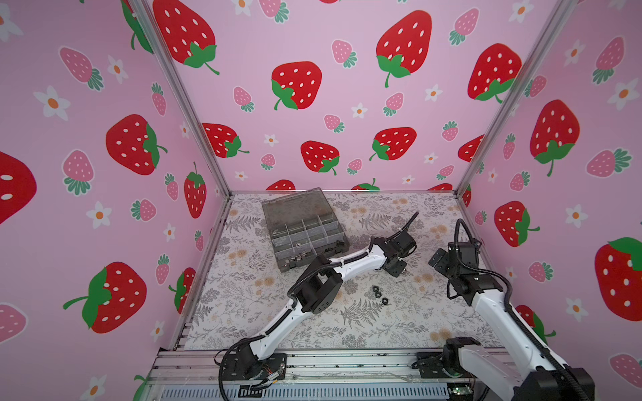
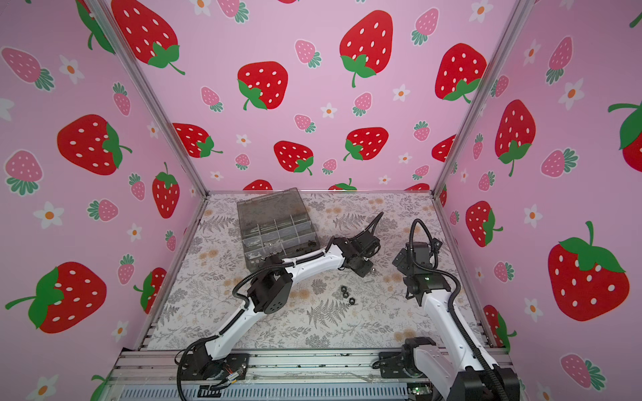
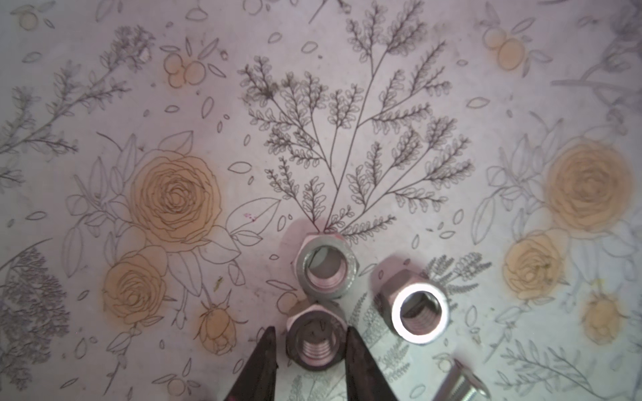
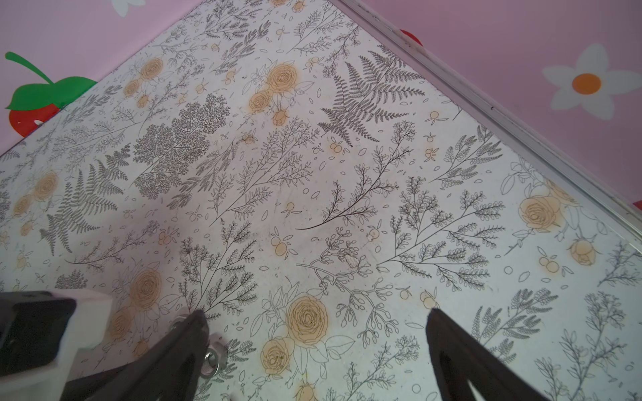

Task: Sort the screws and nuts into containers
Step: Move the nut to the center of the table.

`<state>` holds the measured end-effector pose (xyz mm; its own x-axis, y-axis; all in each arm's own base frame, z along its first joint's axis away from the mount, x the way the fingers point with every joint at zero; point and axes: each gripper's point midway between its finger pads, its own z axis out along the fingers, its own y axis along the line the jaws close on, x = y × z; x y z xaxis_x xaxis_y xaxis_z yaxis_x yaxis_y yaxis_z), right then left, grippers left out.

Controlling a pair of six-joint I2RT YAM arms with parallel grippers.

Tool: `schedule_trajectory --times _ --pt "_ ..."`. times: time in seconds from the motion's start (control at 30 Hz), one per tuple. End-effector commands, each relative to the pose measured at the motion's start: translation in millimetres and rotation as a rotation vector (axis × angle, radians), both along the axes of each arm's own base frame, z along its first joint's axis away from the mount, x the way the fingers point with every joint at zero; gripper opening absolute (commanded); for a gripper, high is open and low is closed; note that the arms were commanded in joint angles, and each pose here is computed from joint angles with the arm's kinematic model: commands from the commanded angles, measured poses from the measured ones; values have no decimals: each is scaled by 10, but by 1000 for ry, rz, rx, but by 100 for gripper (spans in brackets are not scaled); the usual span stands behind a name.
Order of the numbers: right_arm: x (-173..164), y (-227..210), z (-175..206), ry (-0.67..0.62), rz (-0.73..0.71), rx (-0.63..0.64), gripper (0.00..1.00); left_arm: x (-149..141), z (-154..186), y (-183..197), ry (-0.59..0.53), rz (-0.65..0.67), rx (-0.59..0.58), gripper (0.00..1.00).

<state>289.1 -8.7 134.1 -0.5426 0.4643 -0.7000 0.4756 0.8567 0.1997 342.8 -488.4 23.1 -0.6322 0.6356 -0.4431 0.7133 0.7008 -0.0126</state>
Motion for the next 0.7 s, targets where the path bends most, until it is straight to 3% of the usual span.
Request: schedule_trajectory --times 0.0,0.67 --pt "-71 -53 -32 5 -31 3 100 7 -137 94 5 8 77 35" --pt "-115 -73 82 -48 -42 12 100 -34 -255 167 43 2 147 30"
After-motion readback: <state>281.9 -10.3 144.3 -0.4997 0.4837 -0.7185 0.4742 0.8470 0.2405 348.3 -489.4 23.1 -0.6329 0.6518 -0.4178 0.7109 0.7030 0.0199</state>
